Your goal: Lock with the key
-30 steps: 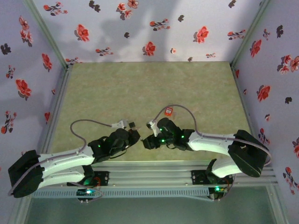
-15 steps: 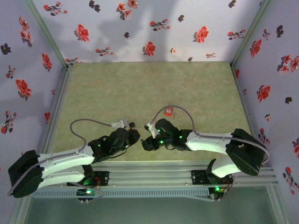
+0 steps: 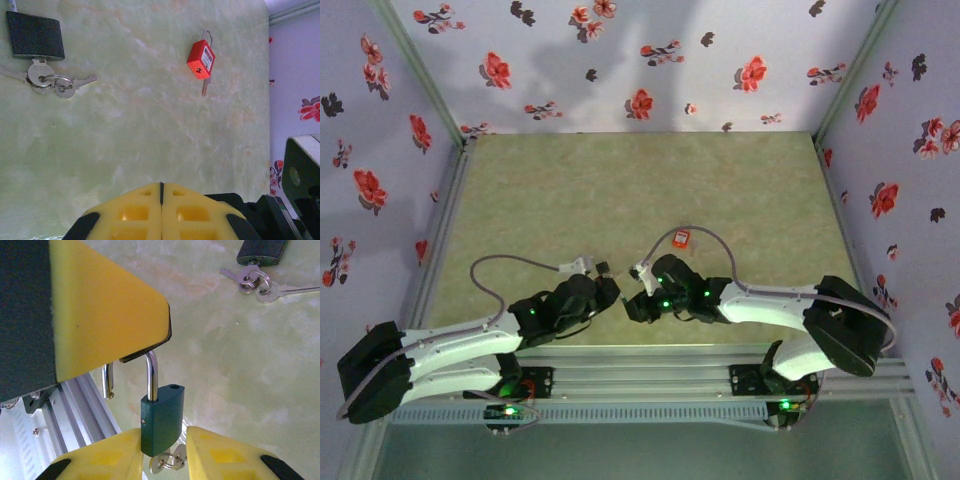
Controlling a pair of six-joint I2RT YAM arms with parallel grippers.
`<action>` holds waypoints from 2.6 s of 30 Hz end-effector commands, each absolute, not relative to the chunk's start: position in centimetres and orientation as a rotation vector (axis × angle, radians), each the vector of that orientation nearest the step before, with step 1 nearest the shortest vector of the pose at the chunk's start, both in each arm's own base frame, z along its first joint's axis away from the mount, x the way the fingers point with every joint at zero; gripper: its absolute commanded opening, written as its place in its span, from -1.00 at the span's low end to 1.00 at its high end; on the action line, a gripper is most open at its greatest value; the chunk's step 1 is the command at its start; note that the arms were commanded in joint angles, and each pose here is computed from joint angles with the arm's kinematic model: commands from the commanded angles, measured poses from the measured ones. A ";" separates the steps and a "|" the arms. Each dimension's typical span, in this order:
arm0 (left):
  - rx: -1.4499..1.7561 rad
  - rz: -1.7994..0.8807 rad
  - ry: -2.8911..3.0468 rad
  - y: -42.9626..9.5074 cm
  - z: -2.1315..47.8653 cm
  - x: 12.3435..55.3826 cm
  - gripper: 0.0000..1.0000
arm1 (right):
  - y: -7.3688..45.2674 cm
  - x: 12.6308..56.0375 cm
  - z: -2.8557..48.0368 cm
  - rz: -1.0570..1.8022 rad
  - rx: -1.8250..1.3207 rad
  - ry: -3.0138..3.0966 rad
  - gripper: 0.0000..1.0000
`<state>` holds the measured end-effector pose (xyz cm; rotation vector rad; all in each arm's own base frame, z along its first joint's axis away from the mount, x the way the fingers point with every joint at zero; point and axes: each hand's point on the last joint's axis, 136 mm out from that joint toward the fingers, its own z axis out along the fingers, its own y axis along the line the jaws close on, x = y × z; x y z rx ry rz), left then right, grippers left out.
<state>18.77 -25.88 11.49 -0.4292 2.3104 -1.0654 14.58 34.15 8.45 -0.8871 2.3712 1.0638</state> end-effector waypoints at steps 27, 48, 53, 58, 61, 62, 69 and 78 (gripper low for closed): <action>-0.387 -1.132 2.254 -26.6 13.2 18.5 -1.00 | 34.3 15.2 9.5 1.038 -0.876 2.323 -0.71; -0.376 -1.256 2.145 -25.7 14.7 18.0 -1.00 | 34.6 13.9 11.4 1.171 -0.900 2.231 -0.73; -0.370 -1.265 2.151 -26.0 14.5 18.0 -1.00 | 34.6 14.0 11.5 1.173 -0.895 2.225 -0.66; -0.370 -1.267 2.155 -26.2 14.4 17.9 -1.00 | 34.5 14.0 11.5 1.175 -0.893 2.223 -0.64; -0.374 -1.273 2.155 -26.2 14.4 17.9 -1.00 | 34.5 14.0 11.7 1.178 -0.889 2.216 -0.61; -0.376 -1.273 2.154 -26.2 14.4 18.0 -1.00 | 34.5 14.0 11.7 1.178 -0.888 2.215 -0.60; -0.371 -1.273 2.156 -26.3 14.4 17.9 -1.00 | 34.5 14.0 11.8 1.180 -0.883 2.209 -0.56; -0.370 -1.263 2.170 -26.1 13.4 17.7 -1.00 | 34.4 14.2 11.9 1.171 -0.871 2.202 -0.65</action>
